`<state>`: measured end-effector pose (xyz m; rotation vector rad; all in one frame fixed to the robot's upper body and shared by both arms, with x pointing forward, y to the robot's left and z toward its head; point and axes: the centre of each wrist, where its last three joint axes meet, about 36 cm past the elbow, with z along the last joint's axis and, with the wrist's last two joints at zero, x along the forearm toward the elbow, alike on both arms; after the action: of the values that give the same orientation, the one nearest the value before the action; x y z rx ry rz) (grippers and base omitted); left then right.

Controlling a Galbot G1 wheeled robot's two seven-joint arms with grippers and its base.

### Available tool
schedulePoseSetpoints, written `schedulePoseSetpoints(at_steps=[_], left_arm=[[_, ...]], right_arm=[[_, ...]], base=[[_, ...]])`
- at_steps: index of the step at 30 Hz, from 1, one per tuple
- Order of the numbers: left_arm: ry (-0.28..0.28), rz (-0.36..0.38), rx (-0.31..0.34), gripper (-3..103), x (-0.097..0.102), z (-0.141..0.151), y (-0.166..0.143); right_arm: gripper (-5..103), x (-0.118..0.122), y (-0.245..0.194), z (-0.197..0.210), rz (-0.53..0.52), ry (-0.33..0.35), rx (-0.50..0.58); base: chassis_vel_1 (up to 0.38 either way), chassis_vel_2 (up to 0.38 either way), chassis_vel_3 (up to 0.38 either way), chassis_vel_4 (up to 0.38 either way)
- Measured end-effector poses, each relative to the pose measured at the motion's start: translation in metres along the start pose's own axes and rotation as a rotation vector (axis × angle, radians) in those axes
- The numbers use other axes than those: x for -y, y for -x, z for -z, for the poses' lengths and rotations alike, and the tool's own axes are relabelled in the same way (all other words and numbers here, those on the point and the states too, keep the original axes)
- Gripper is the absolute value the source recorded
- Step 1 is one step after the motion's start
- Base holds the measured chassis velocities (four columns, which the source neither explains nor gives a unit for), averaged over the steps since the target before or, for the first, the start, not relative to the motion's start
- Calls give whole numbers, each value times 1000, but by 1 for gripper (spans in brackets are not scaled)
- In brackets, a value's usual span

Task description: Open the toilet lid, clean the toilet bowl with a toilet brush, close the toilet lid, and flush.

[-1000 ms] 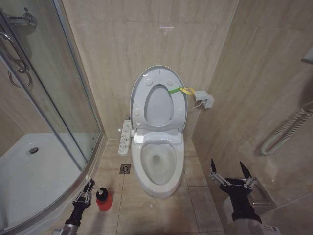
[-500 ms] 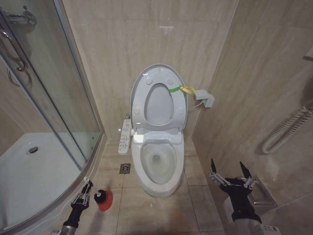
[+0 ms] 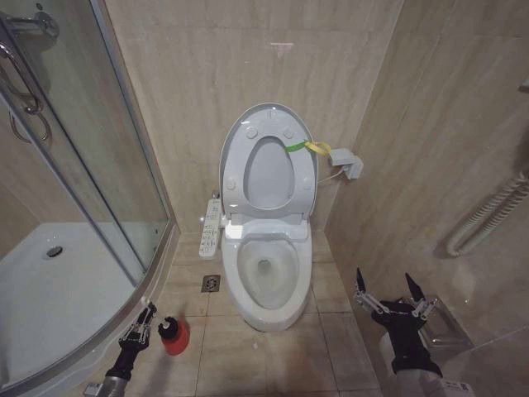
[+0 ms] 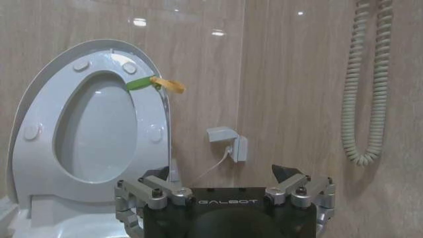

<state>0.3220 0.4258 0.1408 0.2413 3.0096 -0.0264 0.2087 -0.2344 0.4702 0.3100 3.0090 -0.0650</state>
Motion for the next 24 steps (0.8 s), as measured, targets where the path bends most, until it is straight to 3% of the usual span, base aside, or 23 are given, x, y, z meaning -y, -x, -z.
schedulePoseSetpoints(at_steps=[24], left_arm=[[-21,-29,4,15,3,-6,14]], right_arm=[[100,0,0,0,0,0,0]], base=[[0,0,0,0]])
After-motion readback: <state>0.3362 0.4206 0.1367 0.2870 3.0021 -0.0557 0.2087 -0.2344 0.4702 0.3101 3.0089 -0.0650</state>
